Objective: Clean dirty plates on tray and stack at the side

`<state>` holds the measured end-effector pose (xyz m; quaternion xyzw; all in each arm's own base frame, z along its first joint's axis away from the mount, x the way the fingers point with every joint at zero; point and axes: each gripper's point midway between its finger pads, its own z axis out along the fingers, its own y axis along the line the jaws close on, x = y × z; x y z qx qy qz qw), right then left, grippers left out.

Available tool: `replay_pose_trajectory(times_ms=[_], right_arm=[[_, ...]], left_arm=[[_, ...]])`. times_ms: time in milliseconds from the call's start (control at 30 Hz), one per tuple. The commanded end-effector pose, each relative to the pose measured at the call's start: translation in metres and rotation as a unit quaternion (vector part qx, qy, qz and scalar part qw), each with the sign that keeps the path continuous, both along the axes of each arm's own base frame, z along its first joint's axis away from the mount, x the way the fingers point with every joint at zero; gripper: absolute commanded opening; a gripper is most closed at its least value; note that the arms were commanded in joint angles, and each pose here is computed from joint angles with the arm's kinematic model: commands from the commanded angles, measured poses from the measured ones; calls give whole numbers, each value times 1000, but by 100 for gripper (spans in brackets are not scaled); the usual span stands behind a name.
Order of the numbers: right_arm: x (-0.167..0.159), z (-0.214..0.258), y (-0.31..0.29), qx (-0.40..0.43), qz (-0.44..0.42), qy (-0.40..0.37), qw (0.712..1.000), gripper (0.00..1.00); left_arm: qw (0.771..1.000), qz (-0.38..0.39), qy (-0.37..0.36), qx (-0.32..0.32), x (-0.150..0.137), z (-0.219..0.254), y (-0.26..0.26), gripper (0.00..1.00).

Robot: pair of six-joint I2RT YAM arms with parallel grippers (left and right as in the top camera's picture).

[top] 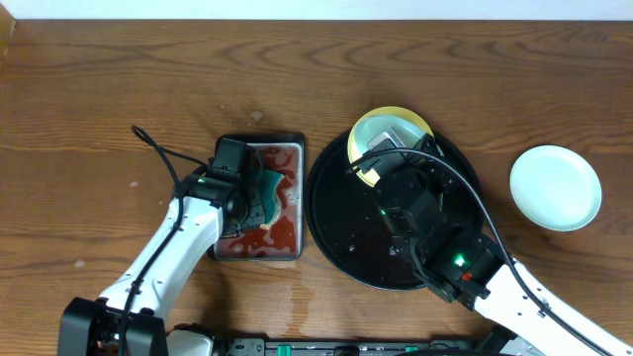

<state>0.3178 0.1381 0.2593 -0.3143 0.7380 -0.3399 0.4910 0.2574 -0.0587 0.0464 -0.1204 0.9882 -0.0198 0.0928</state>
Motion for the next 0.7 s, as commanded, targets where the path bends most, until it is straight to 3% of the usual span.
replay_pose_trajectory(times_ms=[0,667], right_arm=[[3,18,-6,-8,-11,-20,1000,1],[7,32,-7,-30,-13,-41,999,1]], left_arm=[[1000,7,6,5,-3,-3,4,25],[1000,7,6,5,-4,-3,4,25]])
